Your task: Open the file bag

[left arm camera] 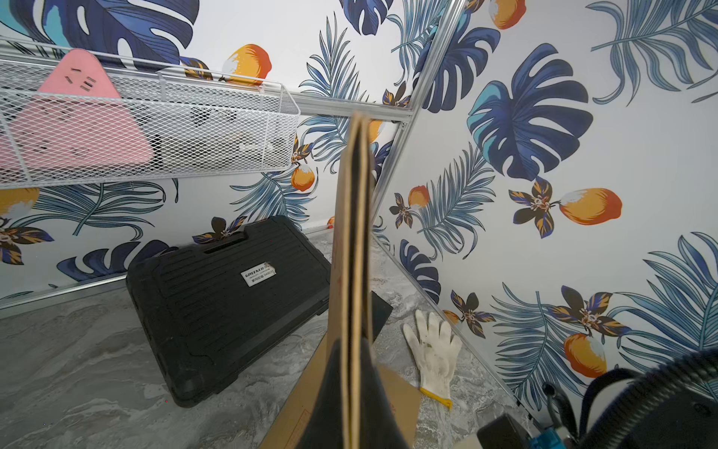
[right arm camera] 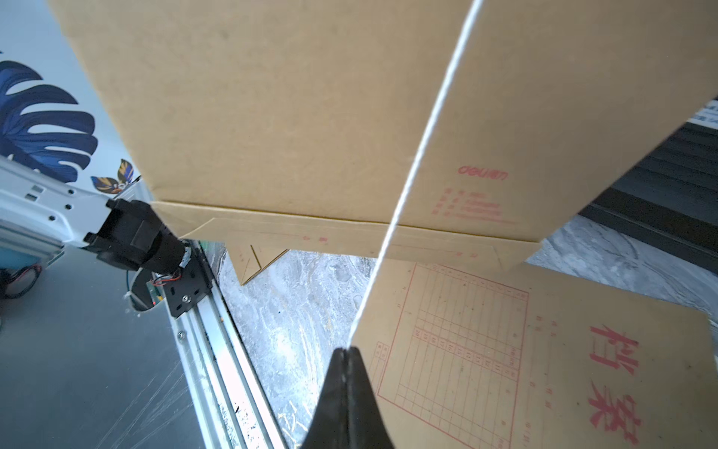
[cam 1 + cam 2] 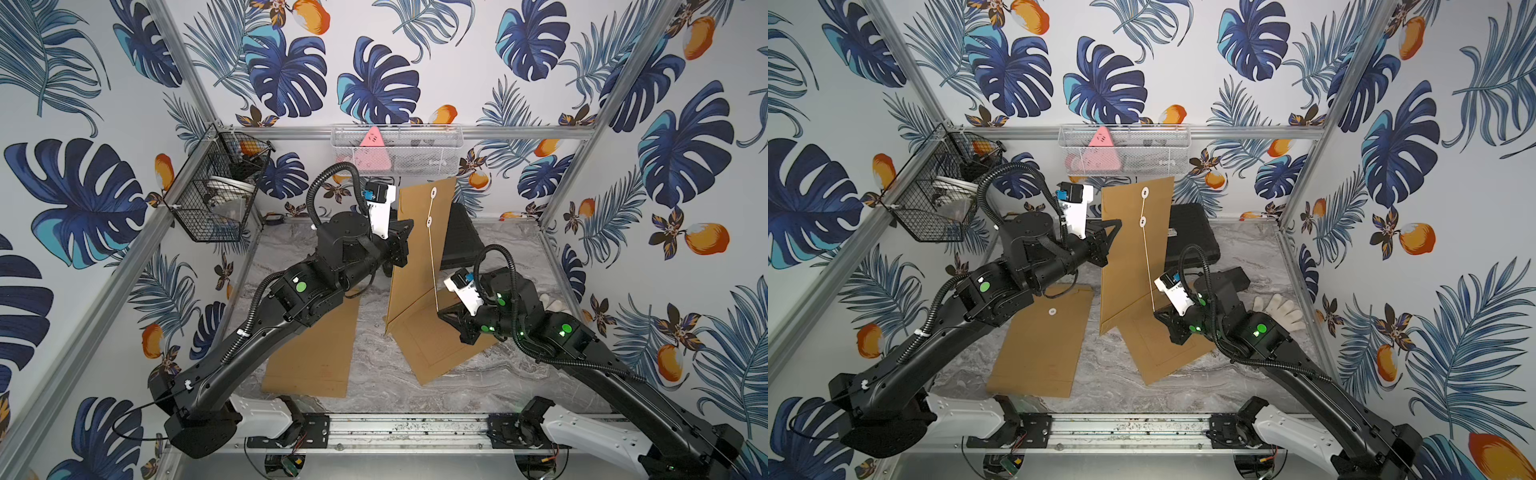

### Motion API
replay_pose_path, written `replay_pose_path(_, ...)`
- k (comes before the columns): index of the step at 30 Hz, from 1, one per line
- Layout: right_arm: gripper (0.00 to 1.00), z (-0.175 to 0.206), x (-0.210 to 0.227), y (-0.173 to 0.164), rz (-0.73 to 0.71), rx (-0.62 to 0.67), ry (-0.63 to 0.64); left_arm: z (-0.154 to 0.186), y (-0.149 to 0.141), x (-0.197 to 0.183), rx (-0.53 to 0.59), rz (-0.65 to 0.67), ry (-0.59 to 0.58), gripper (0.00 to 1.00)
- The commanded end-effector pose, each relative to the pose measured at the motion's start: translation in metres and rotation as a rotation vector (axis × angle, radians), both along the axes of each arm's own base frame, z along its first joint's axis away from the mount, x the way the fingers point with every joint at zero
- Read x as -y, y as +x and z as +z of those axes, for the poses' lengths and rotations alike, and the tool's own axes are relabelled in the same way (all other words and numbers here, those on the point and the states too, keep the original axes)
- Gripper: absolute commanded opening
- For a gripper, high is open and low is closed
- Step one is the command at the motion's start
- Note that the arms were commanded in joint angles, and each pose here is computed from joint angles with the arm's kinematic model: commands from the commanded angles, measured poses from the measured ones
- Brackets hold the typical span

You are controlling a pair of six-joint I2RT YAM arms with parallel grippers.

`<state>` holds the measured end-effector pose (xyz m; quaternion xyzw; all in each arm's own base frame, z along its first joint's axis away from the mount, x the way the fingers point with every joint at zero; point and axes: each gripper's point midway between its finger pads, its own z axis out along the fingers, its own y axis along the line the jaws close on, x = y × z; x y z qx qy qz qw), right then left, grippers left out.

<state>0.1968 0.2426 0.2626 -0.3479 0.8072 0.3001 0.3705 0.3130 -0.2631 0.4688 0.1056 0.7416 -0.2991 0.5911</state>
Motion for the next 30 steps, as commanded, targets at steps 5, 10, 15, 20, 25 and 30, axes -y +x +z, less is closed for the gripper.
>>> replay_pose_path(5, 0.00, 0.006, -0.019, -0.015, 0.148, -0.001, 0.040, 0.010, 0.002, -0.005, 0.021, 0.021, -0.048, 0.00)
replay_pose_path(10, 0.00, 0.011, -0.019, -0.012, 0.124, 0.009, 0.057, 0.002, 0.004, -0.005, 0.013, 0.026, -0.019, 0.00)
replay_pose_path(15, 0.00, 0.033, -0.013, 0.007, -0.018, 0.043, 0.109, -0.024, 0.011, -0.006, -0.005, 0.047, 0.115, 0.00)
replay_pose_path(20, 0.00, 0.068, -0.022, 0.004, 0.011, 0.060, 0.220, -0.052, 0.018, -0.006, -0.028, 0.059, 0.249, 0.00)
replay_pose_path(25, 0.00, 0.108, -0.027, -0.003, 0.054, 0.107, 0.327, -0.072, 0.021, -0.006, -0.051, 0.052, 0.333, 0.00)
replay_pose_path(30, 0.00, 0.158, -0.022, -0.011, 0.071, 0.192, 0.432, -0.088, 0.022, -0.004, -0.076, 0.041, 0.370, 0.00)
